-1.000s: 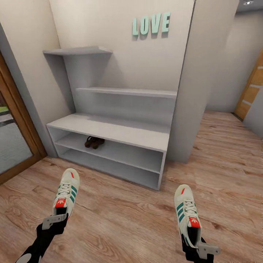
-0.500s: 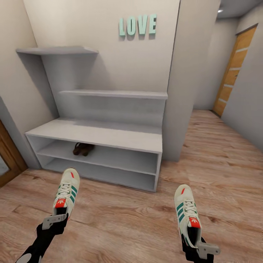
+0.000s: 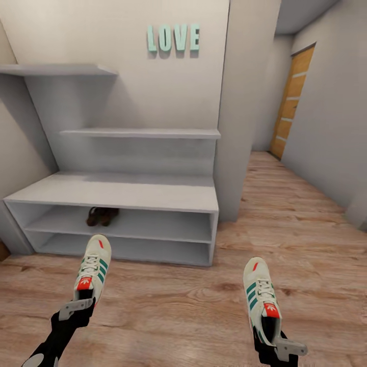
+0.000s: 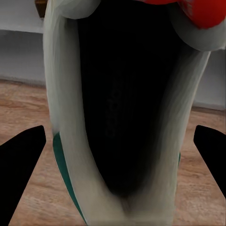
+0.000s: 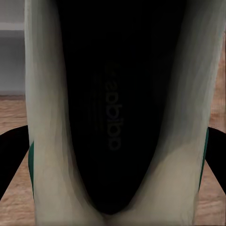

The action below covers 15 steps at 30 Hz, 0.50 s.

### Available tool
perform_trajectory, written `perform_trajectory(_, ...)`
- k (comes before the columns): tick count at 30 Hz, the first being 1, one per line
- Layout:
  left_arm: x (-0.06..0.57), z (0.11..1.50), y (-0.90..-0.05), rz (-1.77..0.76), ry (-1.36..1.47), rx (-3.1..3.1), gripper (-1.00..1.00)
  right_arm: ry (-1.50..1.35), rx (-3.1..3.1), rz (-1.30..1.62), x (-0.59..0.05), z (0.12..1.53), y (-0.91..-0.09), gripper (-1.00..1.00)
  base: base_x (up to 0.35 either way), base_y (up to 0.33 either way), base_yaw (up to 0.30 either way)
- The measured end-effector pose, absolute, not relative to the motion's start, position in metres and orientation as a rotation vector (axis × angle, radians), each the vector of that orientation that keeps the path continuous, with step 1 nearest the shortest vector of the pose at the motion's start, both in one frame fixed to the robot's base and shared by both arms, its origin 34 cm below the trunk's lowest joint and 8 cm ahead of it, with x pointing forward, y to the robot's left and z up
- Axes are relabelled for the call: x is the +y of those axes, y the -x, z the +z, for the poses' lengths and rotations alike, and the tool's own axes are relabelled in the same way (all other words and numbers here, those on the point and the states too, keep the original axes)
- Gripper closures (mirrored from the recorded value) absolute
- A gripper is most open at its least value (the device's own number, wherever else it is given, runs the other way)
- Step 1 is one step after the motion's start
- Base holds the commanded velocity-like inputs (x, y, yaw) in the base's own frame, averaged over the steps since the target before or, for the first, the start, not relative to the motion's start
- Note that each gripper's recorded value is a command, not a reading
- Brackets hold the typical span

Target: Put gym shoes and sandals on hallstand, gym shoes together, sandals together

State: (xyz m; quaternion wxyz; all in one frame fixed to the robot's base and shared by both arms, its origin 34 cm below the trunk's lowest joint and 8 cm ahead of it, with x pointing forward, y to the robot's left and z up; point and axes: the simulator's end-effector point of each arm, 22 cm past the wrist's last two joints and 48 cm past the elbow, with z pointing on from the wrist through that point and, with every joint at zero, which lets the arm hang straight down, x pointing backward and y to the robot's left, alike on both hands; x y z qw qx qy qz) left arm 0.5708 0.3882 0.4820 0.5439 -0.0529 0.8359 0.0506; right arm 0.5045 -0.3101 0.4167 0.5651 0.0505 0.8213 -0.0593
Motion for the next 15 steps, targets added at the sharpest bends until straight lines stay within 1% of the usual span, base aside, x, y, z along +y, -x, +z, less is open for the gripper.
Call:
perform_trajectory(6,0.3882,0.4835,-0.5712,0.120,0.126,1.980,1.00,-0.120,1.928,-0.139,-0.3098,0.4181,-0.5053,1.00,0.000,0.224,-0.285)
perform_trajectory(9,0.3882,0.4843,-0.5714,0.120,0.125,1.978,1.00,-0.120,1.926,-0.139,-0.3098,0.4189,-0.5057,1.00,0.000,0.082,-0.285)
perform_trajectory(13,0.3882,0.4853,-0.5717,0.120,0.125,1.976,1.00,-0.120,1.924,-0.138,-0.3099,0.4198,-0.5061,1.00,0.000,0.023,-0.281)
perform_trajectory(15,0.3882,0.4856,-0.5717,0.120,0.125,1.975,1.00,-0.120,1.923,-0.138,-0.3097,0.4202,-0.5064,1.00,0.000,0.006,-0.152)
